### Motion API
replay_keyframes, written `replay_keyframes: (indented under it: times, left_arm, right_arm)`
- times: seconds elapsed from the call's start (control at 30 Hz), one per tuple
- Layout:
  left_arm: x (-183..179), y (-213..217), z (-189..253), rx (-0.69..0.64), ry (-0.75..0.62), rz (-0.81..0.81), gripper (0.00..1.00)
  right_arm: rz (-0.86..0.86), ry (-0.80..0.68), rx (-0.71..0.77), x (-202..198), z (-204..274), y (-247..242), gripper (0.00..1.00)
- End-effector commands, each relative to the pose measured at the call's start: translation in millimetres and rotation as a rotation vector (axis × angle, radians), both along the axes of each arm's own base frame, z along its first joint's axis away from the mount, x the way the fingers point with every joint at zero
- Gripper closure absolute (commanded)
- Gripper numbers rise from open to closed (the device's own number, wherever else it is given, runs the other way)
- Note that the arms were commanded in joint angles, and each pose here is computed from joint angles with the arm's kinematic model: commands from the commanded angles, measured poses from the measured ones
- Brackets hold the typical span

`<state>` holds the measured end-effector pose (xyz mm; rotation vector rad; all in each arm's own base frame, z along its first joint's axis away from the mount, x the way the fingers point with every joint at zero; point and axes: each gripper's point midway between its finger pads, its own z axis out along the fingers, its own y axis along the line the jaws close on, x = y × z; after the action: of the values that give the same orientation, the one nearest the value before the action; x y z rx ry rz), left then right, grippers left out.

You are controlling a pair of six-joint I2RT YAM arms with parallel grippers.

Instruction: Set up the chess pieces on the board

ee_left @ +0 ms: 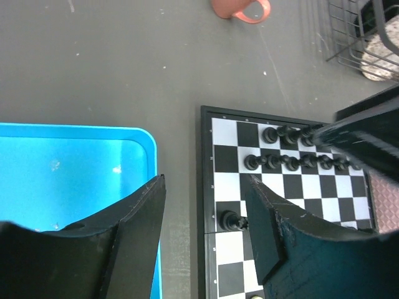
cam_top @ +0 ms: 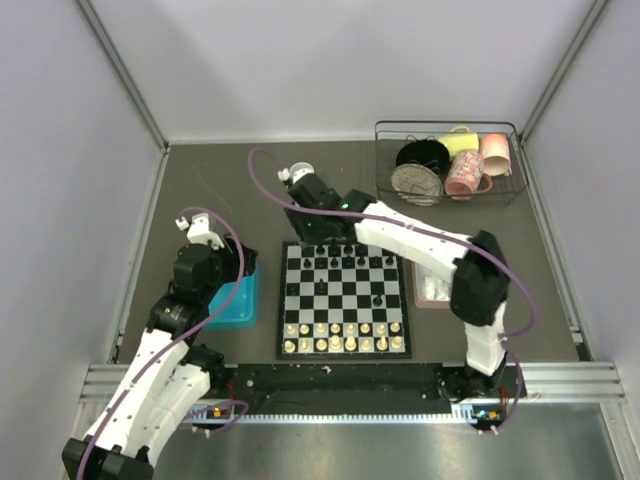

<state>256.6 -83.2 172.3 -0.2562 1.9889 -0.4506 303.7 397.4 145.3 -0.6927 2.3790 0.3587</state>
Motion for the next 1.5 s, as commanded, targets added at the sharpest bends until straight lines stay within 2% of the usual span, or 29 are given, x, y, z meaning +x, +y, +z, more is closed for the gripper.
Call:
replay_keyframes:
  times: [0.0, 0.17, 0.27, 0.5, 0.7, 1.07, 1.47]
  left_arm:
    - [1, -18, 24, -0.029, -0.044, -0.1, 0.42]
    - [-5, -42, 16, -0.015, -0.008, -0.182, 0.43]
    - [-11, -60, 10, 0.032, 0.016, -0.218, 0.43]
    - [-21, -92, -23, 0.077, 0.138, -0.314, 0.44]
    - [-19, -110, -40, 0.11, 0.193, -0.358, 0.47]
    - [-4, -112, -62, 0.176, 0.257, -0.324, 0.56]
    - [-7, -107, -82, 0.237, 0.323, -0.322, 0.55]
  right_arm:
    - [-0.099, -0.188, 0.114, -6, 93, -39, 0.55]
    - [-0.211, -0.203, 0.149, -31, 103, -100, 0.54]
    - [-0.258, -0.188, 0.144, -43, 90, -125, 0.53]
    - [-0.356, -0.184, 0.239, -71, 89, -172, 0.53]
    - [-0.37, -0.171, 0.243, -81, 76, -186, 0.53]
    - [-0.38, -0.152, 0.255, -88, 68, -193, 0.53]
    - [-0.382, -0.141, 0.248, -88, 62, -195, 0.52]
